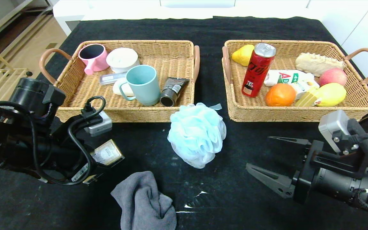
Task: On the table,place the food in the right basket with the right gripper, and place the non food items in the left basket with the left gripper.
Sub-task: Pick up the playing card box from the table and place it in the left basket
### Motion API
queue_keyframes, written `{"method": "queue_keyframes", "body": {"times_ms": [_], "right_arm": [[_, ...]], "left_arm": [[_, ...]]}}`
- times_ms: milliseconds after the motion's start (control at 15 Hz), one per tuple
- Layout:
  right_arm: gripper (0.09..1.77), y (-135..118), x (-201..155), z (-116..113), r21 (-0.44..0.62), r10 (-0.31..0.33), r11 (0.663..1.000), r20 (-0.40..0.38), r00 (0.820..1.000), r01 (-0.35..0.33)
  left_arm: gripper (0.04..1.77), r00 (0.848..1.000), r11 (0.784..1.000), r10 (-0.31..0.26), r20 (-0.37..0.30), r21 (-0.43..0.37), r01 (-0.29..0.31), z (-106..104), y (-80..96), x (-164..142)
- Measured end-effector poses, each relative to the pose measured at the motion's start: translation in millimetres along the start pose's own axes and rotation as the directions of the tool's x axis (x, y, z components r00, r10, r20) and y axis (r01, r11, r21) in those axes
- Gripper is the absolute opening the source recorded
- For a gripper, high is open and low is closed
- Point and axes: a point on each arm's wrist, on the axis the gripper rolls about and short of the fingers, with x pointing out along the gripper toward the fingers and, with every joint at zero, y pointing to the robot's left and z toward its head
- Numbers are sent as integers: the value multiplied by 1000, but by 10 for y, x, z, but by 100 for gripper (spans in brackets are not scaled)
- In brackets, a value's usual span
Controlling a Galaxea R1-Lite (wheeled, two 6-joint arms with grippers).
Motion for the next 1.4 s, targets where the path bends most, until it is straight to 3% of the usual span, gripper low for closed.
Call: {"method": "queue_keyframes", "body": {"times_ms": [600,933,1133,1400], "right_arm": [[171,0,4,-12,4,1,1000,-5,1000,-1],[171,5,1,-16,5,2,1000,-6,1000,-2],[171,13,-5,-12,4,5,1000,-4,1000,-5],[171,38,-25,14,1,13,1000,7,1000,-13]], "left_arm": [[102,1000,1000,1,4,1,-1,7,-4,-34],[102,998,999,33,58,-23,-31,27,10,-214],[102,994,997,50,93,-70,-44,12,-3,-364],[101,984,974,74,160,-224,-37,48,2,-537]]}}
